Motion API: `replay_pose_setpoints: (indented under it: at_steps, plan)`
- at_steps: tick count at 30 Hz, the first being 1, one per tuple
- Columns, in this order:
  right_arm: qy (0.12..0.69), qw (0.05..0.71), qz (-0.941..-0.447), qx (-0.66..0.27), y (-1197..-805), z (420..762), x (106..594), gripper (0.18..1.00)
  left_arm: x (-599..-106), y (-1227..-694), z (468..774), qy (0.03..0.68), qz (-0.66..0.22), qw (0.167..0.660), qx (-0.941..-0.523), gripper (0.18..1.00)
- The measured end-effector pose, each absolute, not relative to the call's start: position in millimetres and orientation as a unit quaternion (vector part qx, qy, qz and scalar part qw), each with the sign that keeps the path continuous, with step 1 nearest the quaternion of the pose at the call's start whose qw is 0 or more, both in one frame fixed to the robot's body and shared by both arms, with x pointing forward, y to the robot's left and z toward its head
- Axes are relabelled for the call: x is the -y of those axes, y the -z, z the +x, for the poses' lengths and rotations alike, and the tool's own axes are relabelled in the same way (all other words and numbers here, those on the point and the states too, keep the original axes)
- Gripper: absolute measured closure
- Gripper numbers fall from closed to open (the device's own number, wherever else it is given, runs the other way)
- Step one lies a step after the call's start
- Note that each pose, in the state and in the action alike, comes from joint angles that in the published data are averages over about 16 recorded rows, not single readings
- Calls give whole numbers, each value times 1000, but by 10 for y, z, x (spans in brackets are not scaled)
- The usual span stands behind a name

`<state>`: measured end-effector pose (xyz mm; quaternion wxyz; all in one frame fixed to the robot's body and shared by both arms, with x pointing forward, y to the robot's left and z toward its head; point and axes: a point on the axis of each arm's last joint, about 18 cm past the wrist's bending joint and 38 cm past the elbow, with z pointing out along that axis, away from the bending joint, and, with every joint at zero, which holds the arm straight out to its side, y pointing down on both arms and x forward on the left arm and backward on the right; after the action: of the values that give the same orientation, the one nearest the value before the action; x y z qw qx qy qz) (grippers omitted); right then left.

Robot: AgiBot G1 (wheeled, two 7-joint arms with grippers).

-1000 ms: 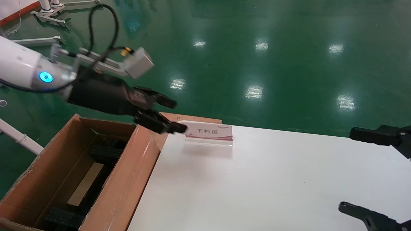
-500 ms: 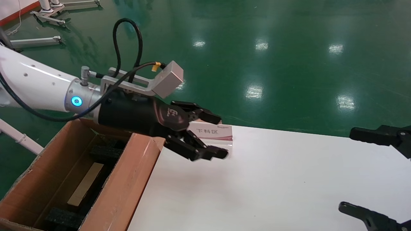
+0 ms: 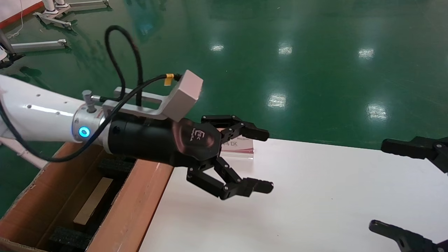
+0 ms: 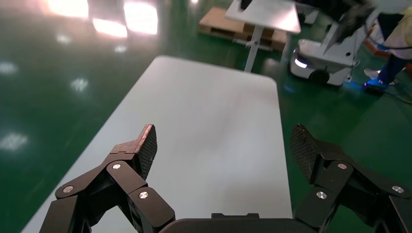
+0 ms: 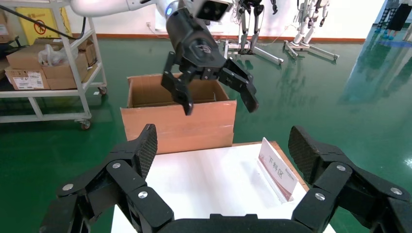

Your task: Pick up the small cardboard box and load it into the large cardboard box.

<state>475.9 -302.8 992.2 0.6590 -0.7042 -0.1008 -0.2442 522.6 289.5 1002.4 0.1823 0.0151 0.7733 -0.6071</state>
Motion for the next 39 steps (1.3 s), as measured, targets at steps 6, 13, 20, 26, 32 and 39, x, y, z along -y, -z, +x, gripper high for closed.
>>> replay_pose_setpoints:
  at_steps: [6,13,20,26,32,39]
  plan:
    - [244,659,-704,101,-9922,4759,3028,178,-2882,-9993,5084,629,49,194,-751,184]
    - [244,659,-704,101,-9922,4759,3028,178,-2924,-9957,4911,648,80,217,-725,184]
    - [244,659,-704,101,-9923,4759,3029,178,-2996,-9926,4765,658,100,241,-706,184]
    - [244,659,-704,101,-9923,4759,3029,178,-3027,-9912,4712,660,105,251,-700,184]
    - [244,659,-704,101,-9923,4760,3029,178,-3026,-9909,4713,660,105,251,-701,184]
    - [244,659,-704,101,-9923,4760,3029,178,-3014,-9912,4732,659,104,248,-703,184]
